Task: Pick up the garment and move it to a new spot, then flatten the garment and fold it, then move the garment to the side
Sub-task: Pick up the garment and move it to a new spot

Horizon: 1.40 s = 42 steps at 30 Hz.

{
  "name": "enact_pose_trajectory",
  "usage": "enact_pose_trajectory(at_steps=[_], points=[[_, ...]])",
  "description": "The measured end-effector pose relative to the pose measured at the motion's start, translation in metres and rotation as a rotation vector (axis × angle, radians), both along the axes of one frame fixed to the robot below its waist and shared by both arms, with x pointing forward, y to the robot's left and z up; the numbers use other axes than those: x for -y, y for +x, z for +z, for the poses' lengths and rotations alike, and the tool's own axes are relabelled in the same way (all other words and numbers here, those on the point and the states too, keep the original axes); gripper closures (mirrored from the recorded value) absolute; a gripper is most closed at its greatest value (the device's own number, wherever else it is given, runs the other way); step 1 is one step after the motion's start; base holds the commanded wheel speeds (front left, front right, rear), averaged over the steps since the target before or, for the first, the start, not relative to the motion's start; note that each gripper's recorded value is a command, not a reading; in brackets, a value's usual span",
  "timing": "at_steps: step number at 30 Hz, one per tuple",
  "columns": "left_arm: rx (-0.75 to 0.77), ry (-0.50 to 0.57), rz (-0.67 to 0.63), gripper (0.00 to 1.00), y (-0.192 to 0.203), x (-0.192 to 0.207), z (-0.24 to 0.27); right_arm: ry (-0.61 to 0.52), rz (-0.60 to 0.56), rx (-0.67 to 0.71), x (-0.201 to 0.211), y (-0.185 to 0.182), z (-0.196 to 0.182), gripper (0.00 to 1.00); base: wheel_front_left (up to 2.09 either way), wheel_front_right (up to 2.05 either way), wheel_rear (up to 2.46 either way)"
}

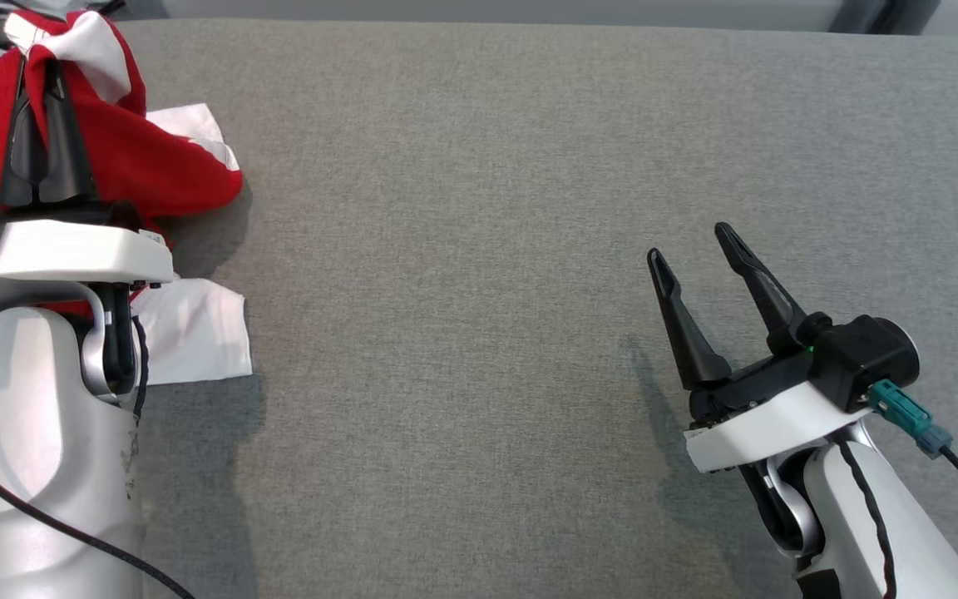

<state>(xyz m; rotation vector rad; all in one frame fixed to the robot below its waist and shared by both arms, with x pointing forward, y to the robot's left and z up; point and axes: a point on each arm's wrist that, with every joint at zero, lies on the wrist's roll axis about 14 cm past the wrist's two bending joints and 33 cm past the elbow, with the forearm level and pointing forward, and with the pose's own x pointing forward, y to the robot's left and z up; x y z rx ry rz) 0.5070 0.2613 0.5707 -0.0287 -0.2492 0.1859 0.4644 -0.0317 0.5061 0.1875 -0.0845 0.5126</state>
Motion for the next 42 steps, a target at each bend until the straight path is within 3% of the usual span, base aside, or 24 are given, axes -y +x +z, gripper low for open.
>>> enact_pose_trajectory(at_steps=[19, 30, 38, 42], points=[[0.15, -0.006, -0.445, 1.0, 0.02, 0.166, 0.054, -0.007, -0.337, 0.03, 0.114, -0.04, 0.025, 0.0, 0.0, 0.0, 0.0], [0.198, -0.01, -0.721, 1.0, 0.01, 0.276, 0.08, -0.011, -0.485, 0.05, 0.165, -0.071, 0.037, 0.0, 0.0, 0.0, 0.0], [0.181, -0.039, -0.823, 1.0, 0.001, 0.314, 0.076, -0.011, -0.54, 0.039, 0.182, -0.084, 0.035, 0.0, 0.0, 0.0, 0.0], [0.062, -0.081, -0.818, 1.0, -0.002, 0.309, 0.035, -0.006, -0.538, 0.038, 0.181, -0.083, 0.035, 0.0, 0.0, 0.0, 0.0]])
